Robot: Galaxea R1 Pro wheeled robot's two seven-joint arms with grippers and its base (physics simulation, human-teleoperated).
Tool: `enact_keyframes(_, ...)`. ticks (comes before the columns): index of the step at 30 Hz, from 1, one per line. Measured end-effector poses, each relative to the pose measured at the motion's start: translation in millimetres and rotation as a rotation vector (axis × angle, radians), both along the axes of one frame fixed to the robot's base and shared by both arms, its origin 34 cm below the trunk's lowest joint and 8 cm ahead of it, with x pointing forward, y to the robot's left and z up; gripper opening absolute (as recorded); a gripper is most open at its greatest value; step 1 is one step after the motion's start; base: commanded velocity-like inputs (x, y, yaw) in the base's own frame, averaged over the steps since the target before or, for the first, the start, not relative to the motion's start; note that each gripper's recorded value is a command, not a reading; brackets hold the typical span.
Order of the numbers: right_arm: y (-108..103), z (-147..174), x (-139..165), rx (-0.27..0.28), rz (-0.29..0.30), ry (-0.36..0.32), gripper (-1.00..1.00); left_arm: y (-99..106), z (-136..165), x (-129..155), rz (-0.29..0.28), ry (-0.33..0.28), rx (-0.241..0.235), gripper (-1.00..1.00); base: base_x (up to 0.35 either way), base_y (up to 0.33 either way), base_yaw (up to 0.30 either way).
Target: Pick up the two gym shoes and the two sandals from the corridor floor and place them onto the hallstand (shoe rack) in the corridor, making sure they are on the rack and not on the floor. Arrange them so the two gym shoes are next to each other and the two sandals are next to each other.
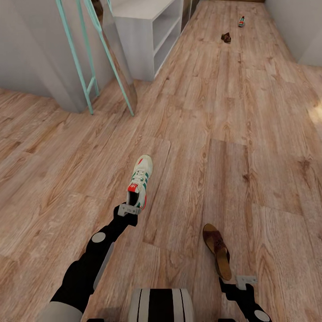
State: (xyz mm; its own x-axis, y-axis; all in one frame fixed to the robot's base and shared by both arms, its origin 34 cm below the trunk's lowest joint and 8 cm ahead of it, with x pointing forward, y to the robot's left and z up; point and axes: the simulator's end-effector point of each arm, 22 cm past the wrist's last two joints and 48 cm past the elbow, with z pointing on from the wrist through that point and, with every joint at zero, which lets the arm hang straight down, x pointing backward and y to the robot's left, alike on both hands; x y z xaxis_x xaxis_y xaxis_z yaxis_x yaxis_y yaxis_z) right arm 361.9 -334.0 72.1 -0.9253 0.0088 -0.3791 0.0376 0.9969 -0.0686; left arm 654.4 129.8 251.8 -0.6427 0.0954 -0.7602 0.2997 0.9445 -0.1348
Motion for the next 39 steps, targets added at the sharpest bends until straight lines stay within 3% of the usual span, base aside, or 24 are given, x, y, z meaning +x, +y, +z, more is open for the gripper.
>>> enact_keyframes(24,-0.7,0.2,0.5,-0.001,-0.002,-0.001,1.00,-5.3,-0.7,-2.0,-0.011,0.005,0.001,-1.00,0.038,0.010,0.000)
enact_keyframes(39,-0.7,-9.1,-13.2,-0.001,-0.003,0.030,1.00,-3.2,-20.7,-10.9,-0.009,0.041,0.003,-1.00,0.000,0.000,0.000)
